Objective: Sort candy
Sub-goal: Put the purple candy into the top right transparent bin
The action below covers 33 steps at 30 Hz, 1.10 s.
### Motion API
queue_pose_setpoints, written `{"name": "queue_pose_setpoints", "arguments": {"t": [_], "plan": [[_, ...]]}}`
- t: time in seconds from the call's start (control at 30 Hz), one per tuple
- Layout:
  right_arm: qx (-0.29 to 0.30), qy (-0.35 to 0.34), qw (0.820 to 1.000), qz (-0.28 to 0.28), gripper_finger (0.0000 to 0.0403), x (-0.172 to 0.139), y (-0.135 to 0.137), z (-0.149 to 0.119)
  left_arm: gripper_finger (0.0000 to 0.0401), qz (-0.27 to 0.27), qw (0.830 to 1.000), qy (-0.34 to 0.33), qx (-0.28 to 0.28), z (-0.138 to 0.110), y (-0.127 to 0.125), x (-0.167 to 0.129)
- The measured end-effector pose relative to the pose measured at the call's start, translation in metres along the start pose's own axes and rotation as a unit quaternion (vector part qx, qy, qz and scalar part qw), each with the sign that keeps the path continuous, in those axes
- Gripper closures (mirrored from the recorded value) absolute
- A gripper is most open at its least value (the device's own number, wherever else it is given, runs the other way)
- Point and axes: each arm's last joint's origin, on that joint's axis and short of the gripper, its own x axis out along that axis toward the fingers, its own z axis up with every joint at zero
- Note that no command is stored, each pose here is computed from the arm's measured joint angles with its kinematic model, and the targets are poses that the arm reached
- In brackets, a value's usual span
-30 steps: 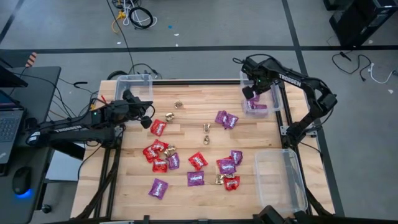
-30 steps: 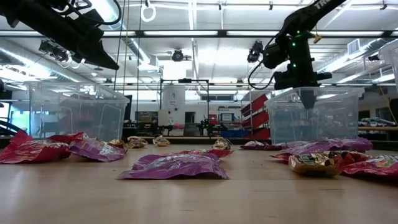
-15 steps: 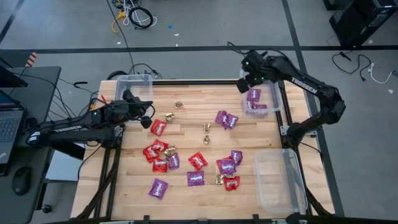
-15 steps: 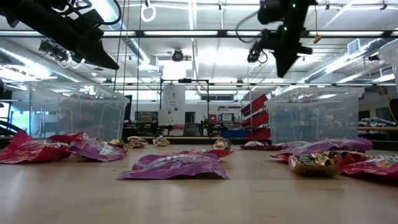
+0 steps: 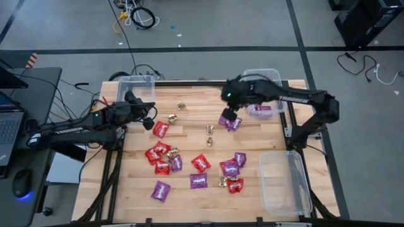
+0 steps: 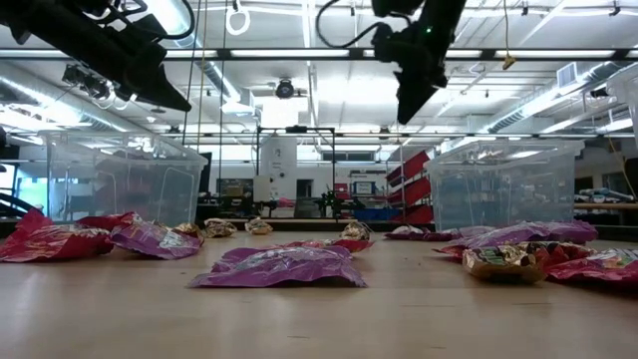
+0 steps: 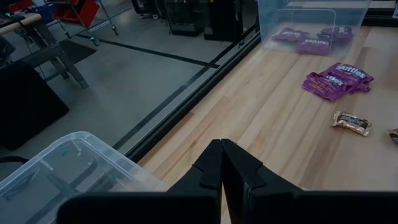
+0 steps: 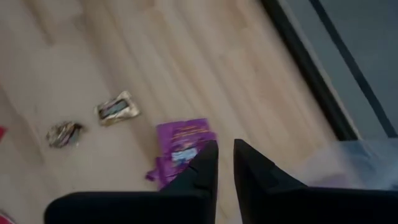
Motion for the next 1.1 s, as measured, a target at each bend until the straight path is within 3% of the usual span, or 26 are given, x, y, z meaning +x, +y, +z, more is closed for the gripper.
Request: {"name": "queue_pose_setpoints", "arguments": {"t": [0.2, 0.43, 0.73, 1.1], "plan": [[-0.047, 0.035, 0.998, 0.005, 0.0357, 0.030, 0.029, 0.001, 0.0392, 0.000, 1.000, 0.000, 0.000, 0.000, 0.000, 0.000], [-0.069, 0.068, 0.995, 0.001, 0.0348, 0.061, 0.045, 0.001, 0.0392, 0.000, 1.000, 0.002, 0.001, 0.000, 0.000, 0.000], [-0.189, 0.117, 0.975, 0.014, 0.0338, 0.093, 0.071, -0.008, 0.0392, 0.000, 1.000, 0.004, 0.003, -0.001, 0.000, 0.000], [-0.143, 0.141, 0.980, -0.012, 0.0321, 0.107, 0.074, -0.014, 0.0392, 0.000, 1.000, 0.003, 0.013, -0.001, 0.000, 0.000]]}}
